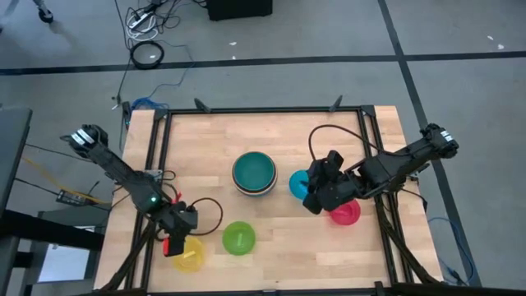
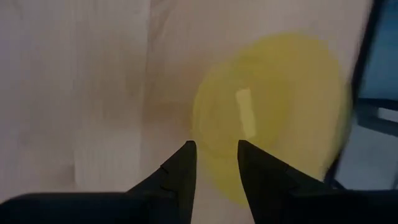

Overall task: Nest bowls inside each other
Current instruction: Stack the yellow bowl on top of the dark green bowl

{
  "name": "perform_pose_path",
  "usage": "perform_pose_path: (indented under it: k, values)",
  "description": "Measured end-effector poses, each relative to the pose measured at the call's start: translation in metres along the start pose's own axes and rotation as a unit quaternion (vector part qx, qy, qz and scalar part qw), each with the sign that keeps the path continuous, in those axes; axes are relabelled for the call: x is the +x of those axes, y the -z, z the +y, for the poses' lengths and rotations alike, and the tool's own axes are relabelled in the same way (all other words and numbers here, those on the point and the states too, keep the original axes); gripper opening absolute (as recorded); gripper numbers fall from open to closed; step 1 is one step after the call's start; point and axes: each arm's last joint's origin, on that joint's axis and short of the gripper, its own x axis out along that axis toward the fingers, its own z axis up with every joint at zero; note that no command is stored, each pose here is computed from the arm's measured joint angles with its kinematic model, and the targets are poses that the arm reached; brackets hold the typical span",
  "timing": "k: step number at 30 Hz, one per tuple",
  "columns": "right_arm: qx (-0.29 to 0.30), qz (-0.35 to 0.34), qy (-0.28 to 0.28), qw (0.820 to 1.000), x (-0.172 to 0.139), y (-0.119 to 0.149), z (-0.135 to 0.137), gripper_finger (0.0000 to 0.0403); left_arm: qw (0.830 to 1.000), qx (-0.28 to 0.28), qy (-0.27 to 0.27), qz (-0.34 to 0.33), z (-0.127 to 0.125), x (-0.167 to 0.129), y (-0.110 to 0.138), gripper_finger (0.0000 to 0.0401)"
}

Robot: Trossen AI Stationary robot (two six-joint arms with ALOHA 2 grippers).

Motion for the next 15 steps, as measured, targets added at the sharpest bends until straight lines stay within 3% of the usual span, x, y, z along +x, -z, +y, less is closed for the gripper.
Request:
perform_pose_path:
  k: [11,15]
  values:
    - [0.002,0.0,-0.001,1.0,0.0,0.0,0.0,0.0164,0.999,0.007,-0.034,0.028,-0.003,0.03,-0.005,0.0125]
    - [0.001,0.0,-0.001,1.0,0.0,0.0,0.0,0.0164,0.999,0.022,-0.031,0.025,-0.004,0.032,-0.006,0.0069]
